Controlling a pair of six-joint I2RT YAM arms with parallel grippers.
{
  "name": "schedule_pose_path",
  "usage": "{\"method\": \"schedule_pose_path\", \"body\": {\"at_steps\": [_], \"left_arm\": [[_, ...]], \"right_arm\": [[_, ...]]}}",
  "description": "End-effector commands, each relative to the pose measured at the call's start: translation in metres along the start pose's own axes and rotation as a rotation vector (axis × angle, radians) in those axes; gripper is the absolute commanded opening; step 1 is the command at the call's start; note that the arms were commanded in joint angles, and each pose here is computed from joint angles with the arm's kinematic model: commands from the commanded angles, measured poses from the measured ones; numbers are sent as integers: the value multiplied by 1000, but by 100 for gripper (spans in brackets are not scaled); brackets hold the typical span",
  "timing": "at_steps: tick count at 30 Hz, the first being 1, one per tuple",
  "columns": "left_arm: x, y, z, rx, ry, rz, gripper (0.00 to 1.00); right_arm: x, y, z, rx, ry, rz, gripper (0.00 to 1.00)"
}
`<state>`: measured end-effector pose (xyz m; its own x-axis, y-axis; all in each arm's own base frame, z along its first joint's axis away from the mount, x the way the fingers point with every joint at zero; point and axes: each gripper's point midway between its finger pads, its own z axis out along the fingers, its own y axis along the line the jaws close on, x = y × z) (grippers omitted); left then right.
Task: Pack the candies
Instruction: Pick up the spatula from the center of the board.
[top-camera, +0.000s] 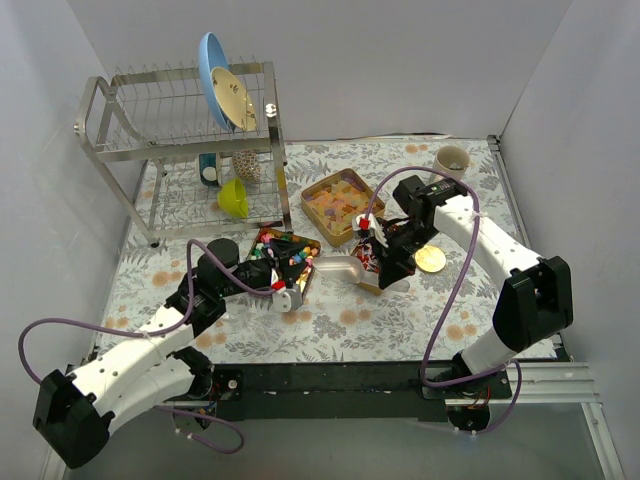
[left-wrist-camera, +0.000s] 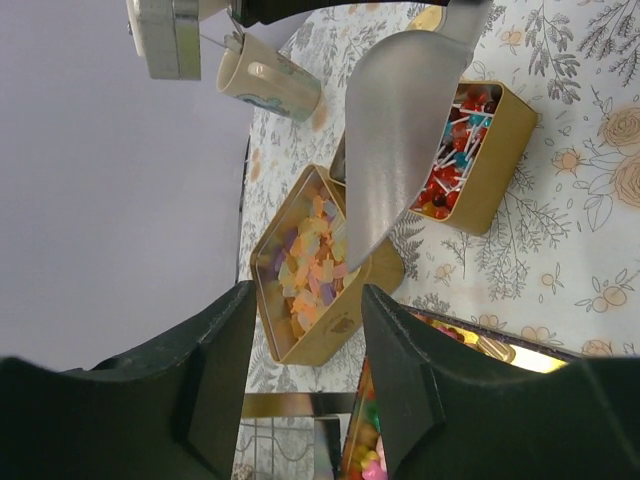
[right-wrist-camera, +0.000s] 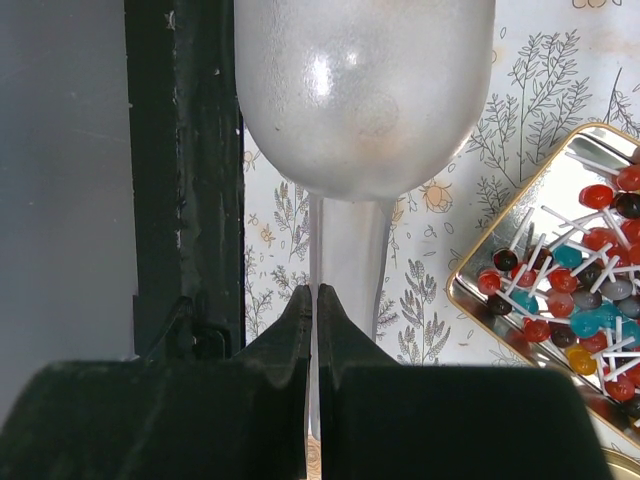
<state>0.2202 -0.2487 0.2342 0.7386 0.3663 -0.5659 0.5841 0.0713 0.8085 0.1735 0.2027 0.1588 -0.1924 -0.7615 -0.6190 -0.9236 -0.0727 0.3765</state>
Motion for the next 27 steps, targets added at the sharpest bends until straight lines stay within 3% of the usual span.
{"method": "schedule_pose_path", "body": {"at_steps": [1,15,20,23,24,27], "left_arm": [[-17,11,11,-26,-91,96,45],[-13,-3,32,-1,-119,76,39],[-14,3,40,-26,-127,63,19],[-18,1,41,-17,-146,53,0],[-19,-1,40,-11,-152,52,0],[-18,-6,35,28,-120,-2,0]], "right_arm": [[-17,4,-6,-15,-49,-11,1],[-16,11,2,-32,-10,-50,1],[-14,21,13,-60,40,-92,1],[-14,23,16,-67,47,-94,1],[-14,22,15,-61,53,-86,1],[-23,15,3,8,53,-104,16]]}}
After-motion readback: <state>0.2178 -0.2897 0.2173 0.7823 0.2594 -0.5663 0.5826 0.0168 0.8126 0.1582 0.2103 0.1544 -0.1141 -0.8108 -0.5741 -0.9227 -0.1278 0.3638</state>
